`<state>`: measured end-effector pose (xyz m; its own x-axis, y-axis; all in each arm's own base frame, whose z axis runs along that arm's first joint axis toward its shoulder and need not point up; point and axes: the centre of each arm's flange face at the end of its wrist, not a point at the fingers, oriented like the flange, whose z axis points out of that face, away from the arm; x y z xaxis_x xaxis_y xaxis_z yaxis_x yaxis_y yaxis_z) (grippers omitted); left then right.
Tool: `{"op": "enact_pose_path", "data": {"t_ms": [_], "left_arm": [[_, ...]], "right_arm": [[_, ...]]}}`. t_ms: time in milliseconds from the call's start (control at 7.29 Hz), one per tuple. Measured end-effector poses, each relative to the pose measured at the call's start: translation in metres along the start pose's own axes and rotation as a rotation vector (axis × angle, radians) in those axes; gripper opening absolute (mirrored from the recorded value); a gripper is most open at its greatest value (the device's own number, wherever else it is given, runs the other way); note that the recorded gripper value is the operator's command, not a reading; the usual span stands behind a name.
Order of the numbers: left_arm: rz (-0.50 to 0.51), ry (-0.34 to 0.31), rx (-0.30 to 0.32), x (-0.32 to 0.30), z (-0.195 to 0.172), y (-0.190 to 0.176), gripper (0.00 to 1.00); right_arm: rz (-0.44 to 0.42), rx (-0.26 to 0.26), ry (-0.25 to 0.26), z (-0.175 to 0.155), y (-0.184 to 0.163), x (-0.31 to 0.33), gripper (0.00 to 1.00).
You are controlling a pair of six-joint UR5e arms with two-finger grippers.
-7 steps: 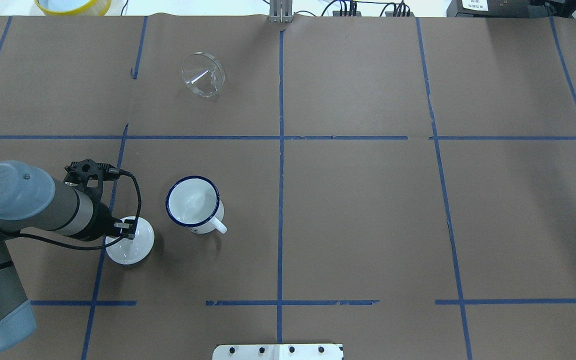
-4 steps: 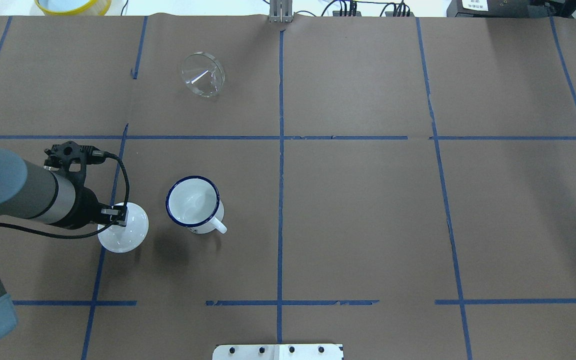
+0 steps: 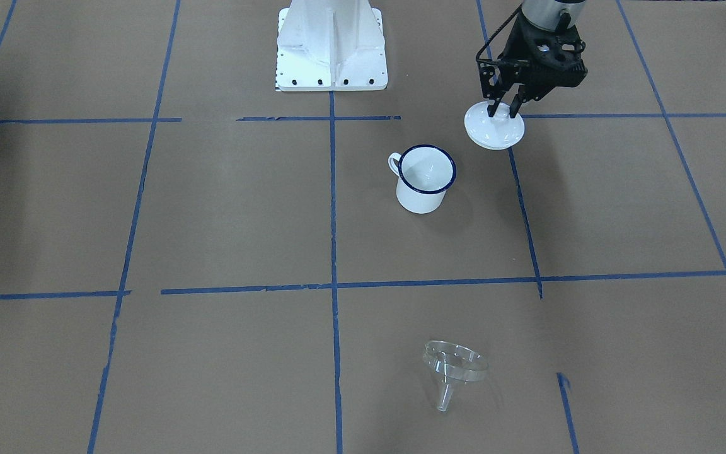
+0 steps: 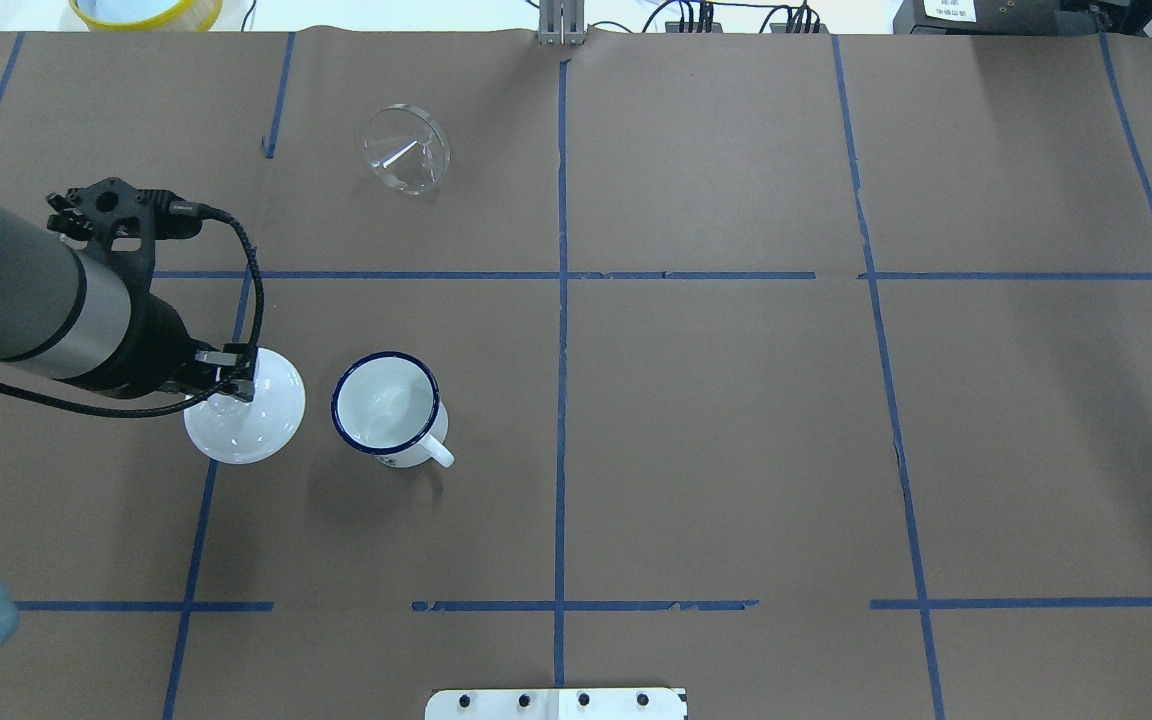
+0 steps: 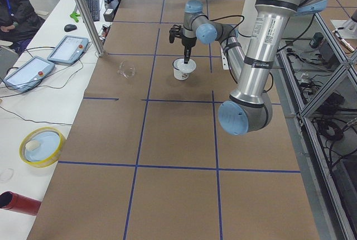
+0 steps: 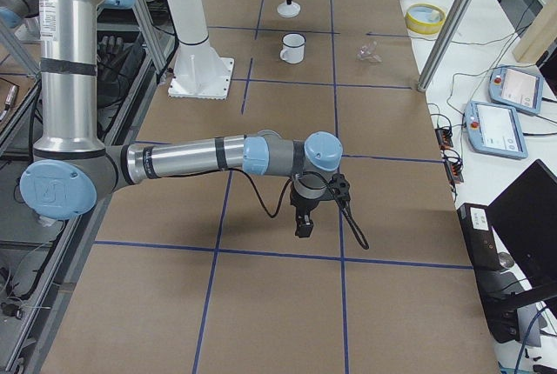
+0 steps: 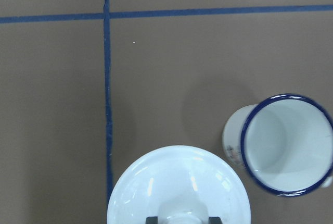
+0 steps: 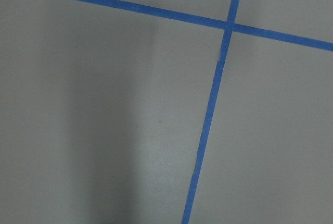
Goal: Remove funnel from cup
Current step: 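Carry the lid over the mug and lower it onto the rim, then hold the lid down on the mug with the left gripper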
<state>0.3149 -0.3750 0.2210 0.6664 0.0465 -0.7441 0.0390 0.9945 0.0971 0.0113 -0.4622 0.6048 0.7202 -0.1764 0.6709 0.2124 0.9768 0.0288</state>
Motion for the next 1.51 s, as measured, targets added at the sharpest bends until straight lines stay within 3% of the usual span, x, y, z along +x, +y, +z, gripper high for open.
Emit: {"op": "enact_pose_path", "data": {"t_ms": [549, 824, 1510], "left_arm": [[-0.078, 0.000, -0.034, 0.055, 0.047, -0.043, 0.00], [-0.098, 0.006, -0.046, 0.064, 0.071, -0.043, 0.00], [-0.090, 0.008, -0.067, 0.074, 0.083, -0.031, 0.00]], "right_arm": [[0.000, 0.000, 0.000, 0.000, 0.000, 0.000, 1.00], [0.000, 0.000, 0.000, 0.000, 0.000, 0.000, 1.00], [0.000, -0.001, 0.000, 0.000, 0.000, 0.000, 1.00]]}}
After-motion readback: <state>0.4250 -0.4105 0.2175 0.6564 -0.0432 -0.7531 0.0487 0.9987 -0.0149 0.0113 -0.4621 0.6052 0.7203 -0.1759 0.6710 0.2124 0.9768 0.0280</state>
